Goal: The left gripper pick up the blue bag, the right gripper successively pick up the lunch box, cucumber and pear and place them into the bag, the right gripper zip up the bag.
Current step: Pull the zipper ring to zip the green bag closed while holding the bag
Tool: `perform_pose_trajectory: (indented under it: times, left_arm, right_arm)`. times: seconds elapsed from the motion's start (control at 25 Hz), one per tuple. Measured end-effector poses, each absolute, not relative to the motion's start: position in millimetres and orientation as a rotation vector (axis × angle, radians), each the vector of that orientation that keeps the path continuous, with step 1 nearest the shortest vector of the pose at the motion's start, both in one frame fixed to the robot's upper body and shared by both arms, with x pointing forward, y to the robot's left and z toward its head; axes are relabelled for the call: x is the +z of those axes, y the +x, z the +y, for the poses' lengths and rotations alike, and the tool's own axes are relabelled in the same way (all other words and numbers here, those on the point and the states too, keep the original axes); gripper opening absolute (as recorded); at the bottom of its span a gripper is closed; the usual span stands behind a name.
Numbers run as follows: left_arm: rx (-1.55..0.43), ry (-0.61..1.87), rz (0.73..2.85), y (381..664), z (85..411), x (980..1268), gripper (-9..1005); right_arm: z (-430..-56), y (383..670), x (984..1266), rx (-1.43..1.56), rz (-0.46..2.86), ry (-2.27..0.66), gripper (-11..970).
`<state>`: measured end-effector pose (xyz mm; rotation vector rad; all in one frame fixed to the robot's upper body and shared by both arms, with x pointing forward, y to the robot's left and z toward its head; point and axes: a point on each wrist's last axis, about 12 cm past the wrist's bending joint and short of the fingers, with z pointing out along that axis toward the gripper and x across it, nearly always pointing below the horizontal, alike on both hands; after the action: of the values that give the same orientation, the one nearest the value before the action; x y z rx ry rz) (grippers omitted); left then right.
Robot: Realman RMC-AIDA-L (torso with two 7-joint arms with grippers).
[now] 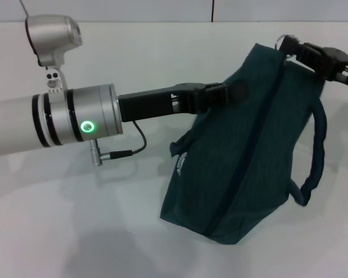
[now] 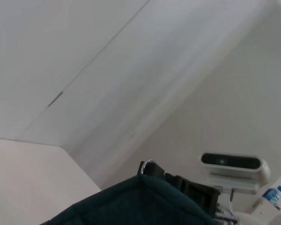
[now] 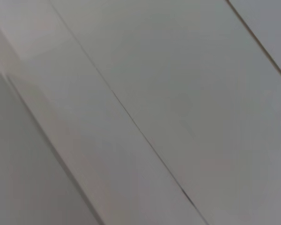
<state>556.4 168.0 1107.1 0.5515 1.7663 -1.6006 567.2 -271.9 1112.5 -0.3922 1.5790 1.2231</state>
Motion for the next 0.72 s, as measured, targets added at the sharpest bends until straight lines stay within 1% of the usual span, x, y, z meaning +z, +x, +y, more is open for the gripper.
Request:
perform_pose_trajectory:
  times: [0.32, 0.72]
  left_arm:
    - [-1.633, 0.633, 1.741, 551, 160, 1110, 78]
    - [-1.659, 0.700, 1.679, 546, 159, 1116, 73]
  right_arm:
    - [-278, 560, 1108, 1.376, 1.605, -0.221, 4]
    - [-284, 551, 1102, 1.468, 1.601, -0.103, 4]
